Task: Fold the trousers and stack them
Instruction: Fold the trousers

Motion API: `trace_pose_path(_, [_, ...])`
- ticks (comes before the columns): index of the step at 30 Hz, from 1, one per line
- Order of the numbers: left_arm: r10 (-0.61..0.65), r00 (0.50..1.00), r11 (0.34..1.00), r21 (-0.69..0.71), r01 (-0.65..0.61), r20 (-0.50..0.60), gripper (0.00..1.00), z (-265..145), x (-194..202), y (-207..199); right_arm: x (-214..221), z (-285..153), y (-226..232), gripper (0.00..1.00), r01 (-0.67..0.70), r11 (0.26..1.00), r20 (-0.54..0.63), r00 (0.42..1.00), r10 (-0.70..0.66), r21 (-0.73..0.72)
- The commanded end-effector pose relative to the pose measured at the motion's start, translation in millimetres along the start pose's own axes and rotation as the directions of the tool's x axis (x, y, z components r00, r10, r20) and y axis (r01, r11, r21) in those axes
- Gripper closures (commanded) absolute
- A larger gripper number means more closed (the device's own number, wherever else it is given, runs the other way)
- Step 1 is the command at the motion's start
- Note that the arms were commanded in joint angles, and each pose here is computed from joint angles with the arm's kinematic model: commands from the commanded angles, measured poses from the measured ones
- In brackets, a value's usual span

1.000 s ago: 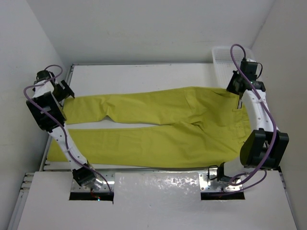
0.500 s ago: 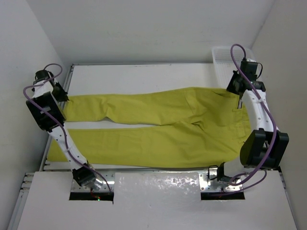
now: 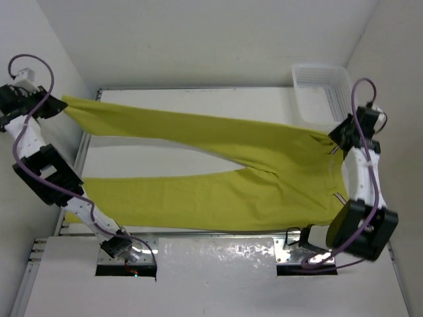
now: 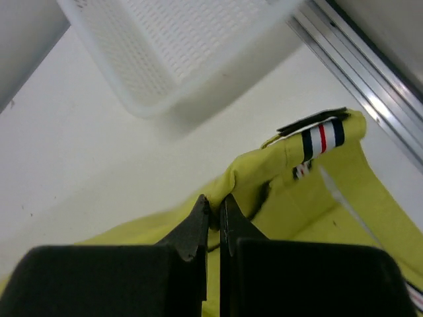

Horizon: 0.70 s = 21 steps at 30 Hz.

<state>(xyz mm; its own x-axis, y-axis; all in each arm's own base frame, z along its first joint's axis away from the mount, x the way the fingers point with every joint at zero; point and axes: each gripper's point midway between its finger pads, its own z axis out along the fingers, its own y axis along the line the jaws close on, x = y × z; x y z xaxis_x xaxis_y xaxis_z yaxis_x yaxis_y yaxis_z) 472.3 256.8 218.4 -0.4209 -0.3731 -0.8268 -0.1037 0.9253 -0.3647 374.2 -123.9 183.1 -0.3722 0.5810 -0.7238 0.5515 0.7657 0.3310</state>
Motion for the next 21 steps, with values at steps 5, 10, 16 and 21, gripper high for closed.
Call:
trace_pose_path(5, [0.187,0.963,0.976,0.143,-0.161,-0.194,1.0,-102,131,20,57,-40,-62,1.0,-0.249,0.967,0.255,0.939,0.229,0.047])
trace_pose_path(10, [0.137,0.954,0.989,0.085,-0.118,-0.267,1.0,-134,207,50,96,-57,-130,1.0,-0.391,0.881,0.363,0.887,0.284,0.267])
trace_pose_path(16, [0.182,0.941,0.976,0.169,-0.137,-0.287,1.0,-149,220,46,107,-43,-112,1.0,-0.238,0.938,0.158,0.966,0.202,0.253])
trace_pose_path(21, [0.209,0.946,0.973,0.144,-0.178,-0.247,1.0,-151,182,54,78,-54,-109,1.0,-0.226,0.931,0.189,0.966,0.177,0.286])
